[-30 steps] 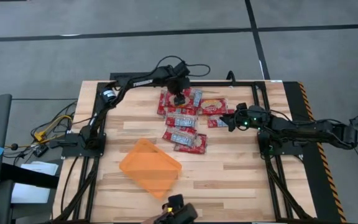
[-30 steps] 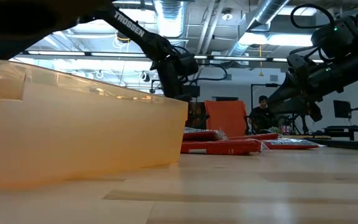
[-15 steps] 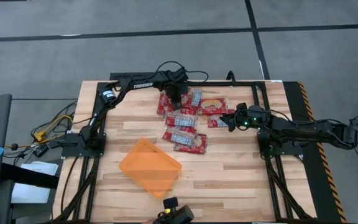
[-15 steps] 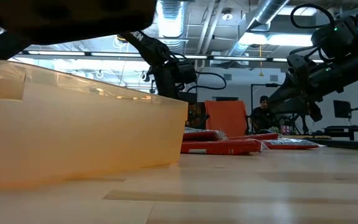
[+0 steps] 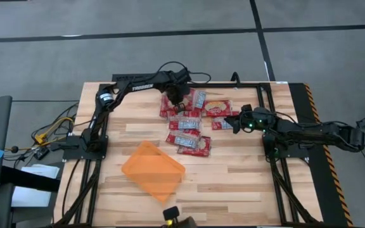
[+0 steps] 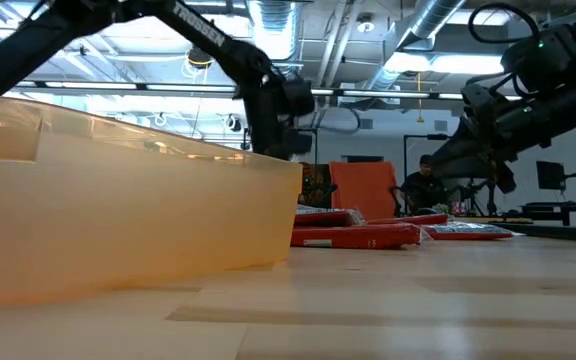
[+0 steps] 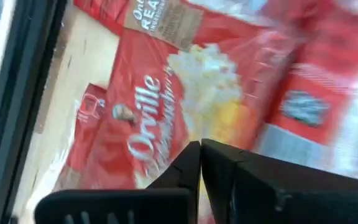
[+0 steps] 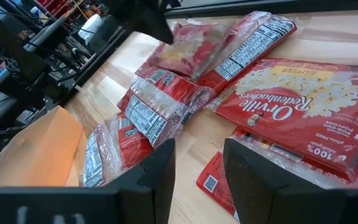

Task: Sort popcorn bags into baskets
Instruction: Put the popcorn bag into the orange bin

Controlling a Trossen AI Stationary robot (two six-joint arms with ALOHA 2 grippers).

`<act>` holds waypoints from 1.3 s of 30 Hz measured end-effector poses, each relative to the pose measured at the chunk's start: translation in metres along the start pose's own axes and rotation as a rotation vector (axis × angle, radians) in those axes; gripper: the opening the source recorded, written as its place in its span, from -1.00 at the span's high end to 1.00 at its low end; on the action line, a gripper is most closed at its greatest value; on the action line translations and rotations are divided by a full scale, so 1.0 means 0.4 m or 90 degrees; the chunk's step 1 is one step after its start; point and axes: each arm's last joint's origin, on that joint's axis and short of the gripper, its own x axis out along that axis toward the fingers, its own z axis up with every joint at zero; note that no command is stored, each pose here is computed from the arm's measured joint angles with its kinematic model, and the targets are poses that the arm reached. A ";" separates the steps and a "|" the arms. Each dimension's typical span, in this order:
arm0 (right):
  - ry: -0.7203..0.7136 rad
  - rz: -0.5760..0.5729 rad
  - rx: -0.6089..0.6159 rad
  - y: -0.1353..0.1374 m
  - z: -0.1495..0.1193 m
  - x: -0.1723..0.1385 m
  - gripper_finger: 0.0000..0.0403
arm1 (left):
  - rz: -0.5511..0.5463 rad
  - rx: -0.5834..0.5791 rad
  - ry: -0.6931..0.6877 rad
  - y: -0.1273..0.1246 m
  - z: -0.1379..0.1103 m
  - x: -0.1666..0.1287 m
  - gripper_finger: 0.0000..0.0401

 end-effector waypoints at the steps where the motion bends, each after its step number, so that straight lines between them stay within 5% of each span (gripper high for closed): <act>1: -0.003 0.002 0.000 0.001 0.001 0.000 0.22 | -0.002 -0.005 -0.006 -0.006 0.002 -0.019 1.00; 12: -0.024 0.046 -0.021 0.022 0.005 -0.001 0.15 | 0.048 0.010 -0.121 -0.041 0.034 -0.176 0.94; 21: 0.022 0.015 -0.072 0.072 0.060 0.036 -0.22 | -0.043 0.006 -0.106 -0.027 0.020 -0.185 0.11; 27: 0.045 -0.096 -0.128 0.120 0.173 0.131 -0.19 | -0.029 -0.065 -0.120 0.024 -0.002 -0.314 -0.37; 33: 0.071 -0.160 -0.046 0.098 0.208 0.241 -0.09 | -0.039 -0.186 -0.177 0.131 -0.055 -0.427 -0.56; 39: 0.101 -0.172 0.001 0.061 0.176 0.341 -0.05 | -0.085 -0.311 -0.209 0.206 -0.153 -0.393 -0.58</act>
